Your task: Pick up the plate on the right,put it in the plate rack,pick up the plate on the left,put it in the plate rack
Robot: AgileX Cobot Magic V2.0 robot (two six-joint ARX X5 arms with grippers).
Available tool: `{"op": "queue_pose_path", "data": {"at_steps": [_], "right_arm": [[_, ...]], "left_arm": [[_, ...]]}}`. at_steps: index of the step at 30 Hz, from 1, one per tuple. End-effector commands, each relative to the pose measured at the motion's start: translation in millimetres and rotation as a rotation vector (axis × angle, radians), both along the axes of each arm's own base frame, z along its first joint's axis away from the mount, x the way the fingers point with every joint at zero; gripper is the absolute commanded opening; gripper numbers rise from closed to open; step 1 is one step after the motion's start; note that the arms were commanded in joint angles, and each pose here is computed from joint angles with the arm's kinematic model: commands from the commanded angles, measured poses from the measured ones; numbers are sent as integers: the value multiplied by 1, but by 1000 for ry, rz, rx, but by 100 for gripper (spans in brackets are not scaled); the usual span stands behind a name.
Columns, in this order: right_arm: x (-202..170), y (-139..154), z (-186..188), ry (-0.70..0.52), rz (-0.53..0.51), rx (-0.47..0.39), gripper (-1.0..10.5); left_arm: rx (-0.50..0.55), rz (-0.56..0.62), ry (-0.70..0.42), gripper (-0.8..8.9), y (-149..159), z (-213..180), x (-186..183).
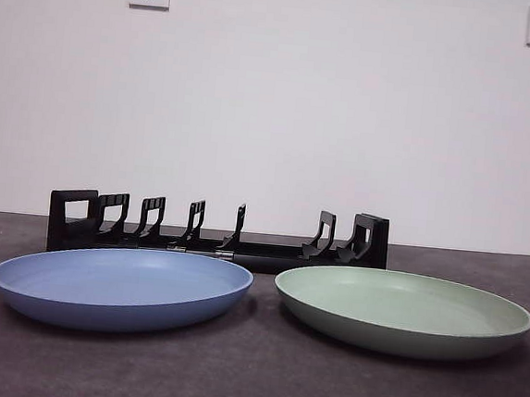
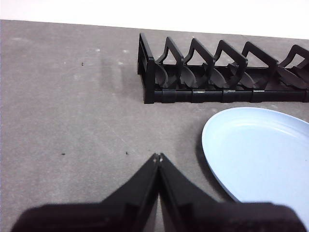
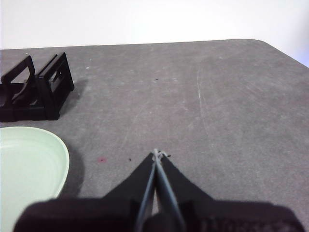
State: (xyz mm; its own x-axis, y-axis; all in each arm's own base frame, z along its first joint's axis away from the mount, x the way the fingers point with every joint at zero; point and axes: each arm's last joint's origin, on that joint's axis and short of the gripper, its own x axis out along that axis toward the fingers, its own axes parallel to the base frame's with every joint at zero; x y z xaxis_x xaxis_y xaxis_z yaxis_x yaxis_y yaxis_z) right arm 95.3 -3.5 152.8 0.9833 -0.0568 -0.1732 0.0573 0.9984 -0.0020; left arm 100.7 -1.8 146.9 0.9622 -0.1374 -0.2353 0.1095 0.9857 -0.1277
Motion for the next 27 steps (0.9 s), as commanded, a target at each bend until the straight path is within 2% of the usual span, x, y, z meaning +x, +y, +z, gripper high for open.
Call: {"op": "queue_pose_path", "data": {"at_steps": [1, 8, 13, 19, 21, 27], "right_arm": [[1, 0, -2, 0, -1, -3, 2], [1, 1, -2, -3, 12, 63, -2], [0, 1, 5, -27, 11, 160, -9], [-6, 2, 37, -115, 27, 194, -11], [-8, 3, 50, -139, 54, 211, -11], [-11, 6, 89, -139, 170, 246, -11]], "left_arm": [[-8, 7, 5, -1, 0, -3, 0], [-9, 6, 3, -3, 0, -3, 0], [-19, -17, -6, -6, 0, 0, 0], [-54, -40, -41, -7, -1, 19, -2], [-67, -47, -51, -7, -2, 29, -2], [-90, -166, -71, -7, -5, 64, -4]]}}
